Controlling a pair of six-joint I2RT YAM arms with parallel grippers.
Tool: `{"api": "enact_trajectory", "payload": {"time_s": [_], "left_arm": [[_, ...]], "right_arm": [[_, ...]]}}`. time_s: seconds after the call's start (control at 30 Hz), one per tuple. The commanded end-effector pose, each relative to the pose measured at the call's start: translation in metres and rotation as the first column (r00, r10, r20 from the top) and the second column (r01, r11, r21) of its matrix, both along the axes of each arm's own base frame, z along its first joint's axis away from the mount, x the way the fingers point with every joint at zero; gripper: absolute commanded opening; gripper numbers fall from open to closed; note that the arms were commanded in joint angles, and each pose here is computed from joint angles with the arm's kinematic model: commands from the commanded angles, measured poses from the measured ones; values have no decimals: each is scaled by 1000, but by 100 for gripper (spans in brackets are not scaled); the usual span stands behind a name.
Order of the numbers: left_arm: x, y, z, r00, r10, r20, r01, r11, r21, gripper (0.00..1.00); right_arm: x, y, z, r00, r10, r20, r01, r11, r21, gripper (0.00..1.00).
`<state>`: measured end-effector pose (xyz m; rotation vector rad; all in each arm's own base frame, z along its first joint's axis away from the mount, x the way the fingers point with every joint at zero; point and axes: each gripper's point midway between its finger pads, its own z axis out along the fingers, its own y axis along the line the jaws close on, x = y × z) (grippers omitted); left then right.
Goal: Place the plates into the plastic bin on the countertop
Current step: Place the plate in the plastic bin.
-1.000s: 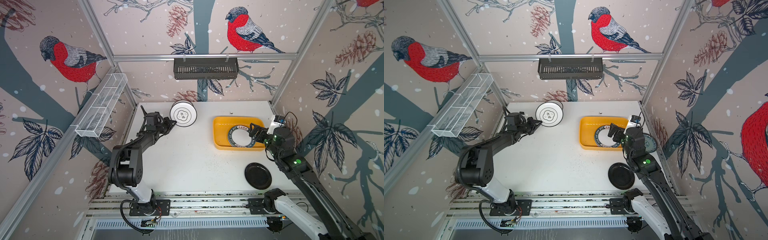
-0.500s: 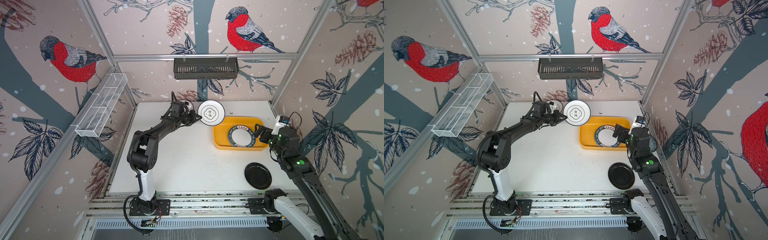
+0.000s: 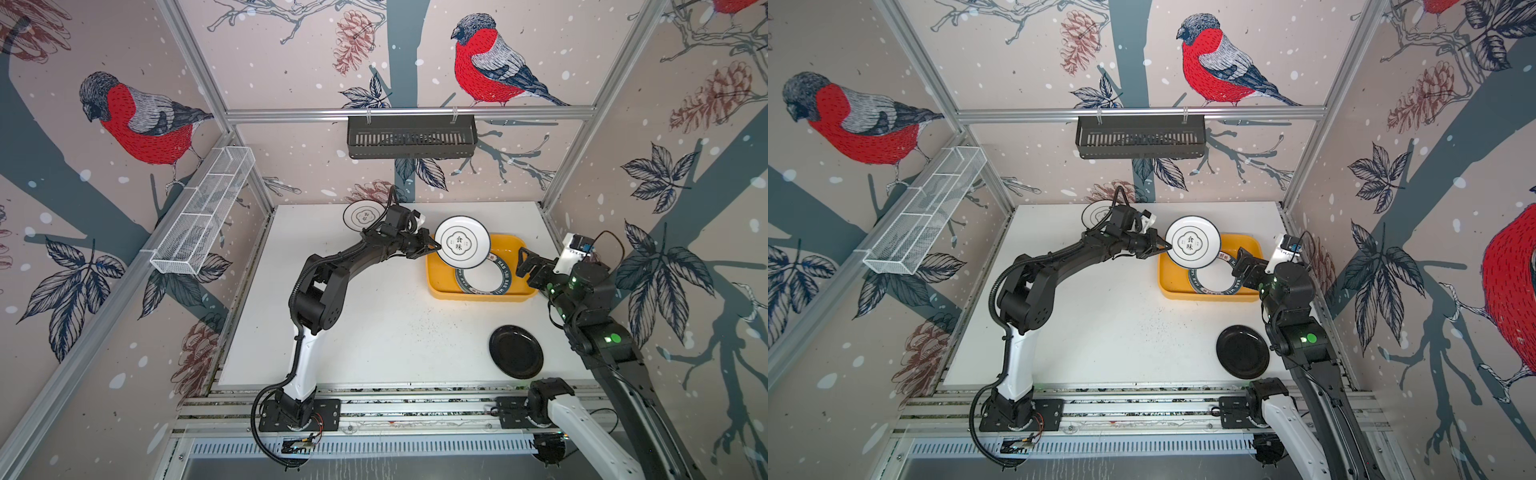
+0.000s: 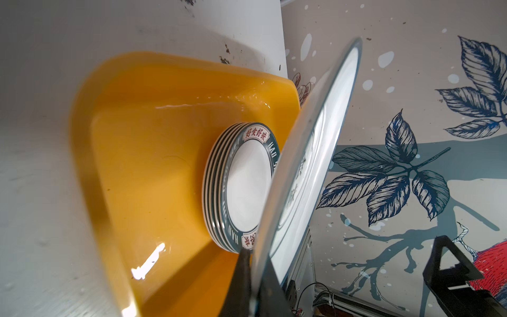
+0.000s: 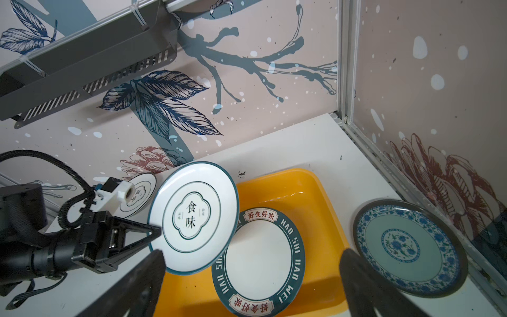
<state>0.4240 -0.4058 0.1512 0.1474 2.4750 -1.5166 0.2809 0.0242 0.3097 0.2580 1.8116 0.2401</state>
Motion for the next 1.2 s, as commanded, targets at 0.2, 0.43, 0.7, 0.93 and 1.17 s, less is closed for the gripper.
{"api": "enact_trajectory", "payload": {"time_s": [0.2, 0.43, 0.7, 0.93, 1.17], "left_arm": [[-16, -42, -17, 996, -61, -59, 58, 997, -46, 1], [-18, -57, -31, 994, -65, -82, 63, 998, -25, 1], [-23, -74, -41, 992, -86, -94, 85, 996, -15, 1], [-31, -77, -55, 989, -92, -115, 96, 995, 23, 2], [-31, -76, -60, 991, -74, -108, 81, 995, 60, 7]], "right_arm": [[-13, -11, 9, 999, -41, 9, 42, 998, -39, 99], [-10, -10, 6, 999, -38, 5, 38, 999, -37, 100], [-10, -11, 4, 999, -42, 6, 42, 998, -41, 100], [-8, -12, 3, 999, -45, 5, 45, 998, -43, 99], [-7, -12, 0, 999, -49, -1, 49, 998, -41, 100]]}}
